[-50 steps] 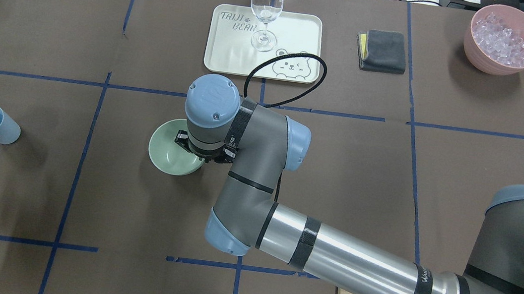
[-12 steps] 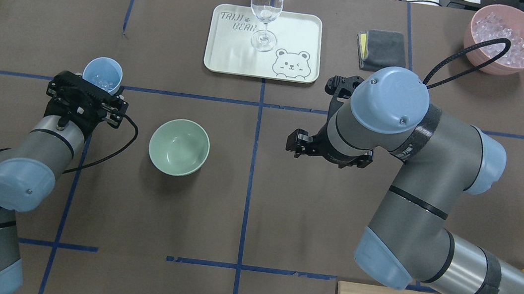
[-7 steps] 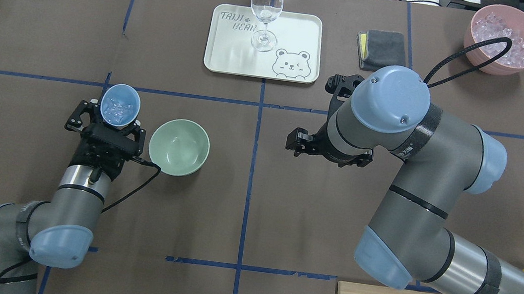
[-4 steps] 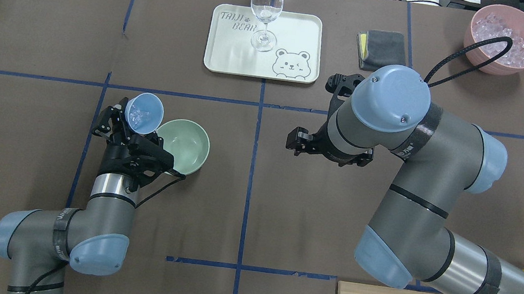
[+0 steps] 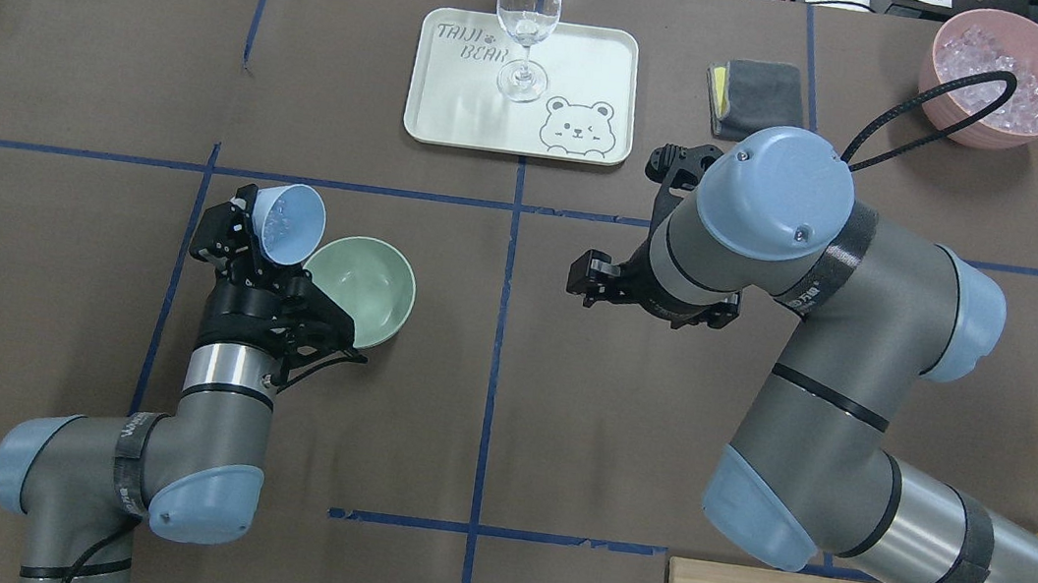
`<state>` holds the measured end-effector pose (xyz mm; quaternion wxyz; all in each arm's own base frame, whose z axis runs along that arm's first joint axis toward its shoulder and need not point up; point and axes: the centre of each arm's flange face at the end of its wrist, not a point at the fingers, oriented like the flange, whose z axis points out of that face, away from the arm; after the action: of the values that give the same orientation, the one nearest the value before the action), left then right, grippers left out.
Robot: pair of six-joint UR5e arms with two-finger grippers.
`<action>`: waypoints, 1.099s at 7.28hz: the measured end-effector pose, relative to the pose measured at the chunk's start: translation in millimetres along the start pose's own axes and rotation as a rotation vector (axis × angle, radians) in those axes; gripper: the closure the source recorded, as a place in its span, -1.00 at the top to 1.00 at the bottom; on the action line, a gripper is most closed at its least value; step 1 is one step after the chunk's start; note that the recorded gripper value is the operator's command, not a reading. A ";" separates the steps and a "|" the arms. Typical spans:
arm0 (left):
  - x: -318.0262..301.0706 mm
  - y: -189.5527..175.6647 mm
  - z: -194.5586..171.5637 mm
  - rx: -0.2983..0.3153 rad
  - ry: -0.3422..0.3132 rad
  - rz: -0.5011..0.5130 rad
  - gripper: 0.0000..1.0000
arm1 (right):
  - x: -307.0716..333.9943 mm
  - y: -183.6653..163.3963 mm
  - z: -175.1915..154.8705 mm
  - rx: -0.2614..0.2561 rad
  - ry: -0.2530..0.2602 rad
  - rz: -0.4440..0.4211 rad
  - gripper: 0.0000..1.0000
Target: Pour ice into bowl
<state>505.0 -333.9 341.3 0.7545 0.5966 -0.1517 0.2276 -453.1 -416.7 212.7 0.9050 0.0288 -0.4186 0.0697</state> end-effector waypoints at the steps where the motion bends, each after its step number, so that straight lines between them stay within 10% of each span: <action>1: 0.8 0.3 -0.7 0.004 -0.018 0.096 -1.00 | -0.1 -0.4 -0.4 0.001 -0.001 0.000 1.00; 8: 8.4 11.7 4.9 -0.015 -0.116 0.560 -1.00 | -2.6 -0.5 -2.4 0.001 -0.006 0.002 1.00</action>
<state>506.2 -335.1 356.4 0.6566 0.5382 -0.3552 0.3913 -452.9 -417.2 209.1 0.9037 0.0289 -0.4212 0.0709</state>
